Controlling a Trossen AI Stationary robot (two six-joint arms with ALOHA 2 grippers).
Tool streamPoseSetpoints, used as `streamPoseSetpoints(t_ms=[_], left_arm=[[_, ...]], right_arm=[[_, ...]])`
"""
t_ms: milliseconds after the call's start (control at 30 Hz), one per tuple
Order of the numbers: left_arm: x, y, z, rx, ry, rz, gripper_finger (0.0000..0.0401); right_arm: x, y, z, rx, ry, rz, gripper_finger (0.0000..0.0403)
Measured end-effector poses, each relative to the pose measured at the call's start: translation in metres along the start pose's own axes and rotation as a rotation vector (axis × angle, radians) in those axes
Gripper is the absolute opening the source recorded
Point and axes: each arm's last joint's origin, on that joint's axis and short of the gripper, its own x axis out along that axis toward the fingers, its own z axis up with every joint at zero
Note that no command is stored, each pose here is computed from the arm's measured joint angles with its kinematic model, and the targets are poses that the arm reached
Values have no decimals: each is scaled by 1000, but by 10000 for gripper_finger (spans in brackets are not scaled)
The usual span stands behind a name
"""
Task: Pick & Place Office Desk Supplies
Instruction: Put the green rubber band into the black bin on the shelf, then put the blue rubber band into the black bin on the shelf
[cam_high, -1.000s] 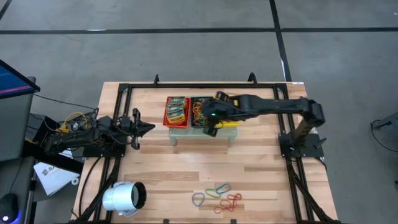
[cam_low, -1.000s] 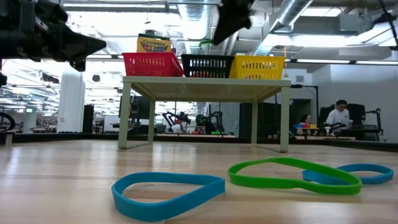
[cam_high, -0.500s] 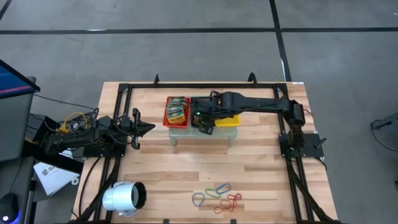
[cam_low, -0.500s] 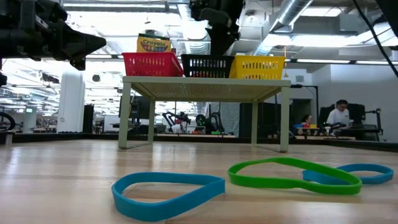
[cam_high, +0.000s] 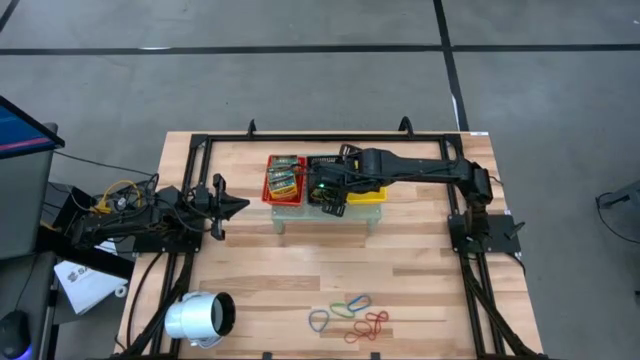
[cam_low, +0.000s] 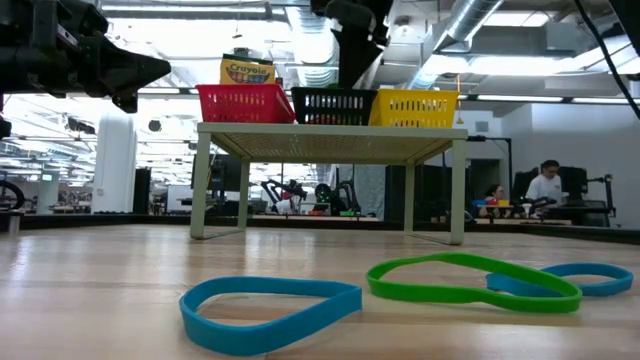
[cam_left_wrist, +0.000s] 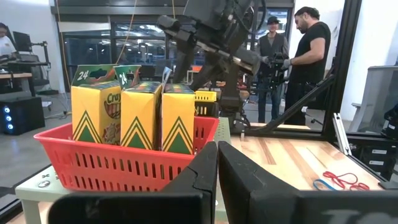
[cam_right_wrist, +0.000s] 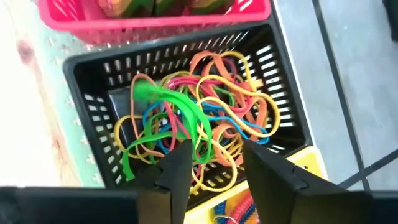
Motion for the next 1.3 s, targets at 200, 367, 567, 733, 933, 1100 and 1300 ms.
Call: streamPoseSetpoints(t_ms=[200, 367, 567, 733, 933, 1100, 1300], left_arm=[[0, 0, 0, 0, 0, 0, 8], [0, 0, 0, 0, 0, 0, 8], [0, 0, 0, 0, 0, -1, 8], [0, 0, 0, 0, 0, -1, 8], [0, 0, 0, 0, 0, -1, 8], [0, 0, -8, 1, 80, 1, 8], [-1, 0, -10, -2, 101, -4, 8]], right_arm=[[-11, 0, 3, -2, -24, 6, 139], [-11, -1, 1, -26, -5, 0, 130], [-11, 0, -1, -36, 10, 0, 124], [-13, 2, -3, -55, 27, 0, 121], [-12, 1, -4, -60, 33, -1, 123], [-13, 1, -6, -73, 56, -3, 123], [-13, 2, -7, -78, 58, -2, 123]])
